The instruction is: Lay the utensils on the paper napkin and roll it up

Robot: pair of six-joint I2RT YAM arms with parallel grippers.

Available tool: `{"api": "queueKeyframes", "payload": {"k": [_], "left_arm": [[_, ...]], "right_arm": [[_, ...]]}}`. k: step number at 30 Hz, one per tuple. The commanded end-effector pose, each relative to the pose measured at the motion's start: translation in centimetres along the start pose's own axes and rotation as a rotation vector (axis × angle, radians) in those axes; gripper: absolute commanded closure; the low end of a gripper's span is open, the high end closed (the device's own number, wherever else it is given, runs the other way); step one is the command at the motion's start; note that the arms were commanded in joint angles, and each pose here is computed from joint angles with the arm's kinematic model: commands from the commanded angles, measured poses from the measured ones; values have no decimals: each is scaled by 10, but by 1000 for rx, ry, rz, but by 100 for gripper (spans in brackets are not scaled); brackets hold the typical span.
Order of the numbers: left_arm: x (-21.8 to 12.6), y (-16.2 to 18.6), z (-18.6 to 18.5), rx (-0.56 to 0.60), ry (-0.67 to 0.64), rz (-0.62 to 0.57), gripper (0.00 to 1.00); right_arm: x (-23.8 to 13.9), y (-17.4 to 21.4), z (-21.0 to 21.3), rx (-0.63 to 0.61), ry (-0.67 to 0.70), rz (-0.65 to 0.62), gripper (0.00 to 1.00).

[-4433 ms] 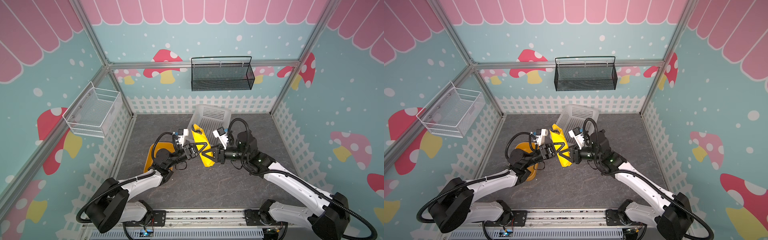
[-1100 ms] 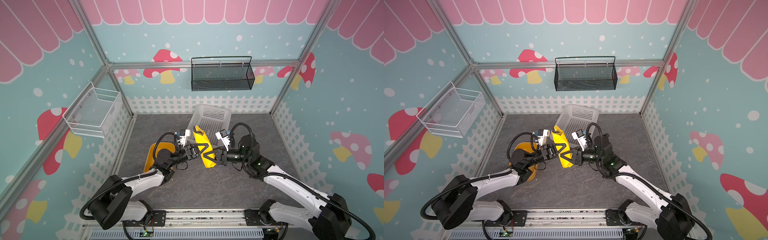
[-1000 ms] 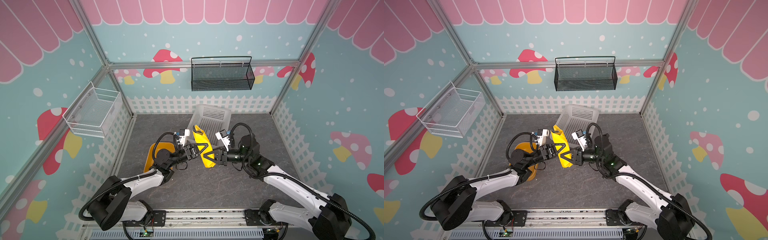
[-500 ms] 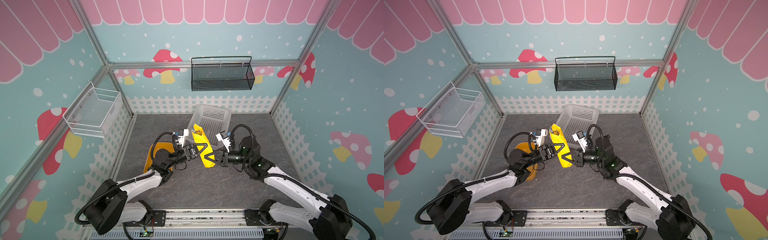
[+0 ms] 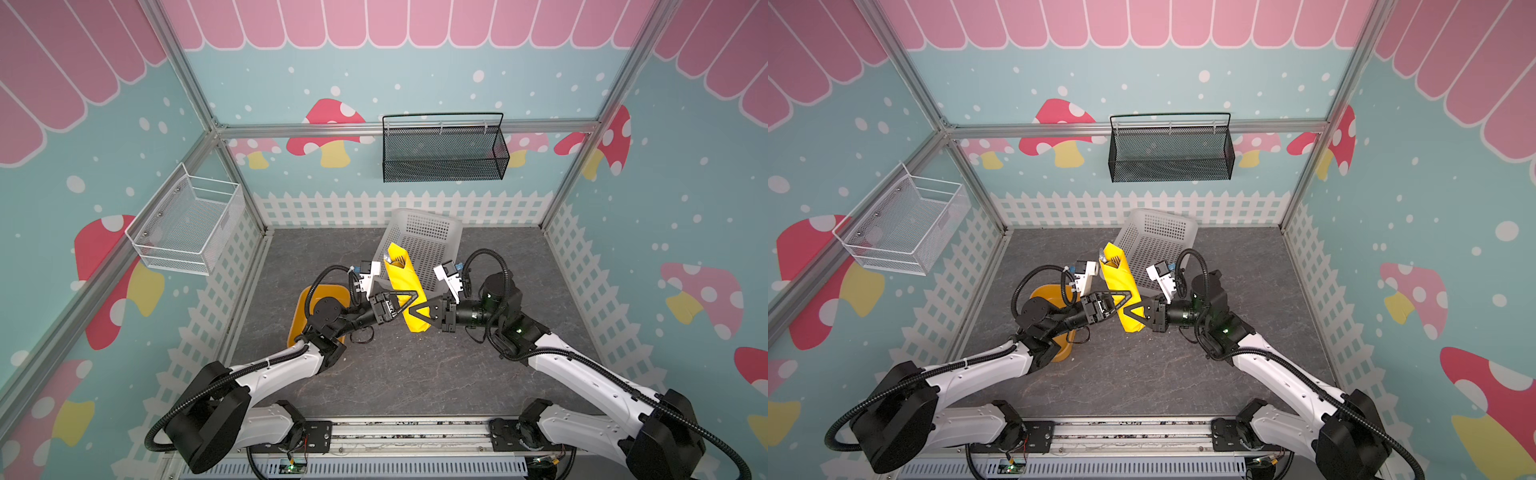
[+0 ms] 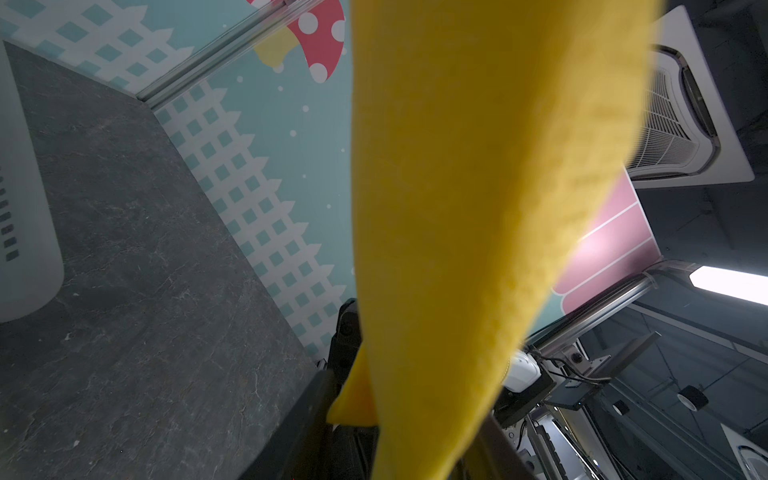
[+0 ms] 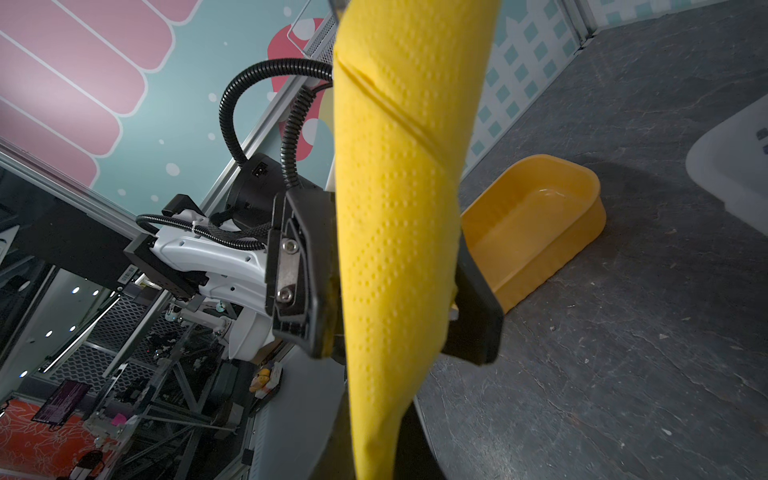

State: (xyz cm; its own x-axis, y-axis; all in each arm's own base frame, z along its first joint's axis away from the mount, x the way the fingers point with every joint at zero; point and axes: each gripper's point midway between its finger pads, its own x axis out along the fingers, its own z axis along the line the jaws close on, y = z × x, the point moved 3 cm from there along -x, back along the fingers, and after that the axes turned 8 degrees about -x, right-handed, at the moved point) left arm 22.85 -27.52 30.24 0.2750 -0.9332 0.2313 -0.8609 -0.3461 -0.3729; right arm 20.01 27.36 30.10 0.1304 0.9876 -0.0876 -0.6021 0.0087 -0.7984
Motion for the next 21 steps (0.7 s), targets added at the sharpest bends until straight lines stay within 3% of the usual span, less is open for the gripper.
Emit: {"api": "queueKeyframes", "payload": {"k": [1,6,13,21], "left_arm": [[5,-2,-5,20,16,3,55],[9,-5,-9,24,26,1,62],[10,-7,-16,36,63,-8,83],[9,-6,-16,34,61,-9,89]], "right_arm": [[-3,-10,8,-49,-25,-44,92],[-3,-8,7,-45,-23,-40,91],[-4,-7,5,-44,-13,-44,90],[-4,-7,3,-46,1,-50,90]]}}
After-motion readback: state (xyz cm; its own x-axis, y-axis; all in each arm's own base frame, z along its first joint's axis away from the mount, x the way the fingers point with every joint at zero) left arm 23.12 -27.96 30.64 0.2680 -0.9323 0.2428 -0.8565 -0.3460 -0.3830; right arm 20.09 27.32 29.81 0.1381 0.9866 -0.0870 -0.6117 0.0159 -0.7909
